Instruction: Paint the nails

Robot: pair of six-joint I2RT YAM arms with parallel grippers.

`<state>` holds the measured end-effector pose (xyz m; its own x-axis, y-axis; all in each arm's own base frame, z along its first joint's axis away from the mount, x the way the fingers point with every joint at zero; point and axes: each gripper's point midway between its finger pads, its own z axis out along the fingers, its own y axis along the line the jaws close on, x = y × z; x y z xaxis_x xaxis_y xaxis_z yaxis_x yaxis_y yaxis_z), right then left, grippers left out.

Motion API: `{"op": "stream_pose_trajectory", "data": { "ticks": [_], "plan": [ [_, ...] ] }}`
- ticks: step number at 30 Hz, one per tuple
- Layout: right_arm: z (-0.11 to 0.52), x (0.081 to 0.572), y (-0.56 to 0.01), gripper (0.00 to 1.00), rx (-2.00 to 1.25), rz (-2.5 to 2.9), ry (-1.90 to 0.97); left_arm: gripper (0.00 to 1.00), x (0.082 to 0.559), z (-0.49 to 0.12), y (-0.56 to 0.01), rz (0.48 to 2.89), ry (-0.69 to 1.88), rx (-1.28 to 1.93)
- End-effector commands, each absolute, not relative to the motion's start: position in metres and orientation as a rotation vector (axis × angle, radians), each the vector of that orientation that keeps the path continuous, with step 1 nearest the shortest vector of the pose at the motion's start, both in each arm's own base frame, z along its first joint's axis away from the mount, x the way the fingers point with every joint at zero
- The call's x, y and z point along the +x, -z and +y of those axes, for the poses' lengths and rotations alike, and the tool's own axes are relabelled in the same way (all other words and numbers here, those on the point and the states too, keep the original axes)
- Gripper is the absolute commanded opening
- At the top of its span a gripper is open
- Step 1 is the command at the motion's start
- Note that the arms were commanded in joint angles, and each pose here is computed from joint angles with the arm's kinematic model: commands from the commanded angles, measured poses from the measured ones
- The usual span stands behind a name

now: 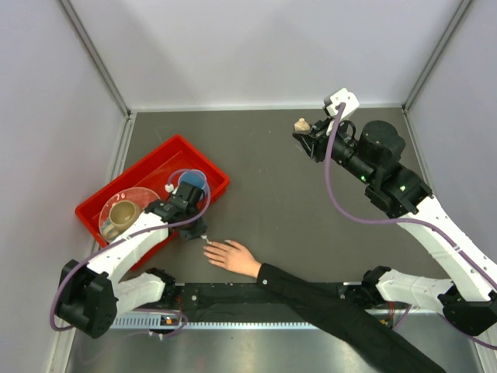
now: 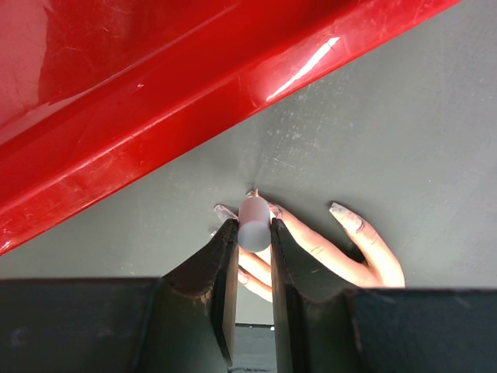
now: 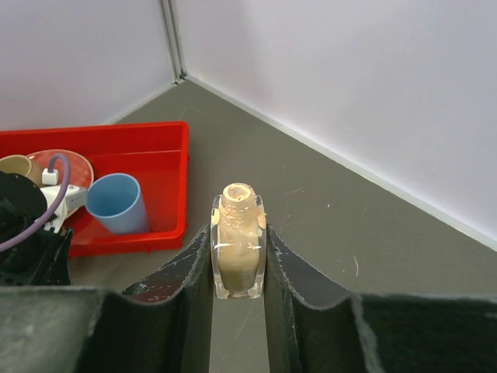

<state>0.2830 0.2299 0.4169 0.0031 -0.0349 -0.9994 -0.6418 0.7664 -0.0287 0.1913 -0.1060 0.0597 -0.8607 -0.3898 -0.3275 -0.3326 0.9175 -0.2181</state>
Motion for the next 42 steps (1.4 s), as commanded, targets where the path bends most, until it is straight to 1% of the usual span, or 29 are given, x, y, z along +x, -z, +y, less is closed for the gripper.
{"op": "stream_pose_trajectory", "data": {
  "ticks": [1, 25, 33, 37, 40, 42],
  "plan": [
    [0.228, 0.282, -0.451, 0.00, -0.529, 1.410, -0.545, 0.00, 0.207, -0.110, -0.072, 2.656, 0.250, -0.522],
    [0.226, 0.282, -0.451, 0.00, -0.526, 1.410, -0.553, 0.00, 0.202, -0.111, -0.070, 2.668, 0.265, -0.527],
    [0.226, 0.281, -0.454, 0.00, -0.529, 1.402, -0.554, 0.00, 0.221, -0.121, -0.120, 2.568, 0.354, -0.467],
    [0.224, 0.279, -0.456, 0.00, -0.529, 1.399, -0.553, 0.00, 0.218, -0.122, -0.145, 2.562, 0.375, -0.445],
    [0.220, 0.278, -0.456, 0.00, -0.522, 1.402, -0.539, 0.00, 0.219, -0.123, -0.170, 2.520, 0.409, -0.416],
    [0.215, 0.275, -0.456, 0.00, -0.518, 1.405, -0.528, 0.00, 0.226, -0.128, -0.196, 2.458, 0.456, -0.346]
  ]
}}
